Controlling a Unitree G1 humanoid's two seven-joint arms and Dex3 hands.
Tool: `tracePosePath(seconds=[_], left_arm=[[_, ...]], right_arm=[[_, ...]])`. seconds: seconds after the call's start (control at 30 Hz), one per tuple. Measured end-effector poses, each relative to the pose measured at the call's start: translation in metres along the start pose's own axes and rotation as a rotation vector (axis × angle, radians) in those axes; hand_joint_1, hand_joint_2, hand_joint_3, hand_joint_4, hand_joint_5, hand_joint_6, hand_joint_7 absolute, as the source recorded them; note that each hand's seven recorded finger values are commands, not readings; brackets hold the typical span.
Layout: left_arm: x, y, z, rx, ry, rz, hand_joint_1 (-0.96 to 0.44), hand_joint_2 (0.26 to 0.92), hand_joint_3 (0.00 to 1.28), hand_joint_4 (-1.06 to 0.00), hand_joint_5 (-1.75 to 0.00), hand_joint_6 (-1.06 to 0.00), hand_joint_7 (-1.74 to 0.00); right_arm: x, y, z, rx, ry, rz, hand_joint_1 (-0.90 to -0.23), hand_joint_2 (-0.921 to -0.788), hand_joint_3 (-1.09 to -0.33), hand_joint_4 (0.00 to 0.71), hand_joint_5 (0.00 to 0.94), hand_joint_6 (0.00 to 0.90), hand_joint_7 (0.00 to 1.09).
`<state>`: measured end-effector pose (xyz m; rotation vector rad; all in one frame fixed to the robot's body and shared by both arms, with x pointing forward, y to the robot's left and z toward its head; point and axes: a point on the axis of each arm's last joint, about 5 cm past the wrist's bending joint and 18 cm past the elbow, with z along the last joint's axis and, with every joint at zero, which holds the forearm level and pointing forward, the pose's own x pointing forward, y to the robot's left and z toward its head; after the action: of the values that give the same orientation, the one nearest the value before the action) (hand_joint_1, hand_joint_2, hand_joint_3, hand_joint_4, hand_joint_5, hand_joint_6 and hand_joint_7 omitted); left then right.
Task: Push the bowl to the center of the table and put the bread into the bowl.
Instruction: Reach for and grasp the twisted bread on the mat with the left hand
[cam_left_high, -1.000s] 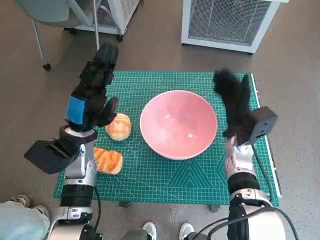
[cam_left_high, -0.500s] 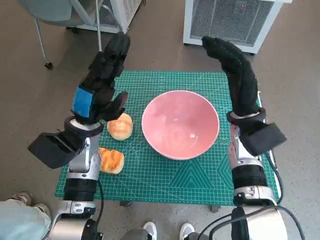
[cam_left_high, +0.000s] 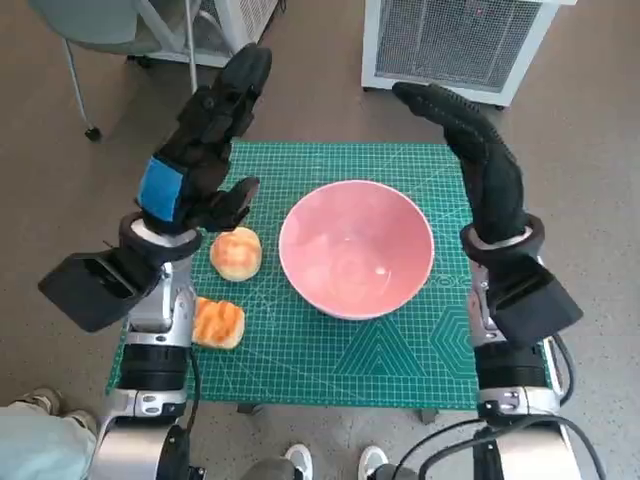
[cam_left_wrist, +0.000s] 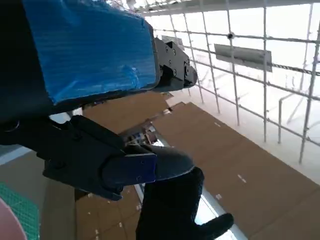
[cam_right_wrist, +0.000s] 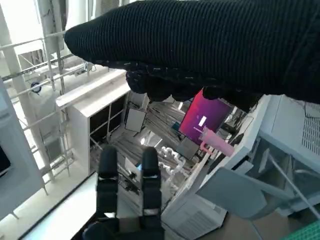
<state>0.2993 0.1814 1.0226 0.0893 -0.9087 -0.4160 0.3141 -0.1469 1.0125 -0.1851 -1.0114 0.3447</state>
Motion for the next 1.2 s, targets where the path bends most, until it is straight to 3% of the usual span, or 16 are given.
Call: tracePosePath(seconds=[0.23,0.37,0.43,0.5,0.6,0.8,1.2], left_arm=[[0.001,0.01,0.007,0.068,-0.006,-0.037,-0.69,0.921,0.45,-0.15,0.0,-0.28,-0.01],[-0.001,0.025,0.016,0.189,0.03,-0.088,-0.68,0.921,0.43,-0.15,0.0,-0.27,0.0],[-0.003,0.036,0.024,0.264,0.07,-0.122,-0.66,0.921,0.37,-0.15,0.0,-0.26,0.0],[-0.006,0.048,0.033,0.338,0.14,-0.166,-0.61,0.921,0.21,-0.14,0.0,-0.24,0.0],[-0.012,0.067,0.048,0.427,0.286,-0.242,-0.47,0.859,0.09,-0.13,0.0,-0.24,-0.01],[-0.023,0.092,0.076,0.468,0.556,-0.375,-0.2,0.771,0.01,-0.11,0.0,-0.26,-0.01],[-0.021,0.088,0.117,0.566,0.931,-0.649,-0.16,0.729,0.0,-0.04,0.0,-0.23,0.0]], right_arm=[[-0.0013,0.003,-0.001,0.009,0.006,-0.005,-0.789,-0.921,-0.817,0.298,0.017,0.125,0.54],[-0.0027,0.005,-0.001,0.015,0.015,-0.007,-0.785,-0.921,-0.819,0.298,0.016,0.122,0.55],[-0.0033,0.005,-0.001,0.015,0.015,-0.008,-0.786,-0.921,-0.82,0.296,0.014,0.12,0.55],[-0.004,0.004,0.0,0.014,0.014,-0.01,-0.791,-0.921,-0.821,0.293,0.012,0.116,0.55],[-0.0043,0.003,0.001,0.01,0.011,-0.013,-0.799,-0.921,-0.822,0.291,0.01,0.113,0.55],[-0.0037,0.002,0.003,0.006,0.011,-0.018,-0.802,-0.921,-0.826,0.289,0.008,0.108,0.56],[-0.003,0.004,0.002,0.021,0.022,-0.025,-0.787,-0.921,-0.834,0.287,0.006,0.09,0.57]])
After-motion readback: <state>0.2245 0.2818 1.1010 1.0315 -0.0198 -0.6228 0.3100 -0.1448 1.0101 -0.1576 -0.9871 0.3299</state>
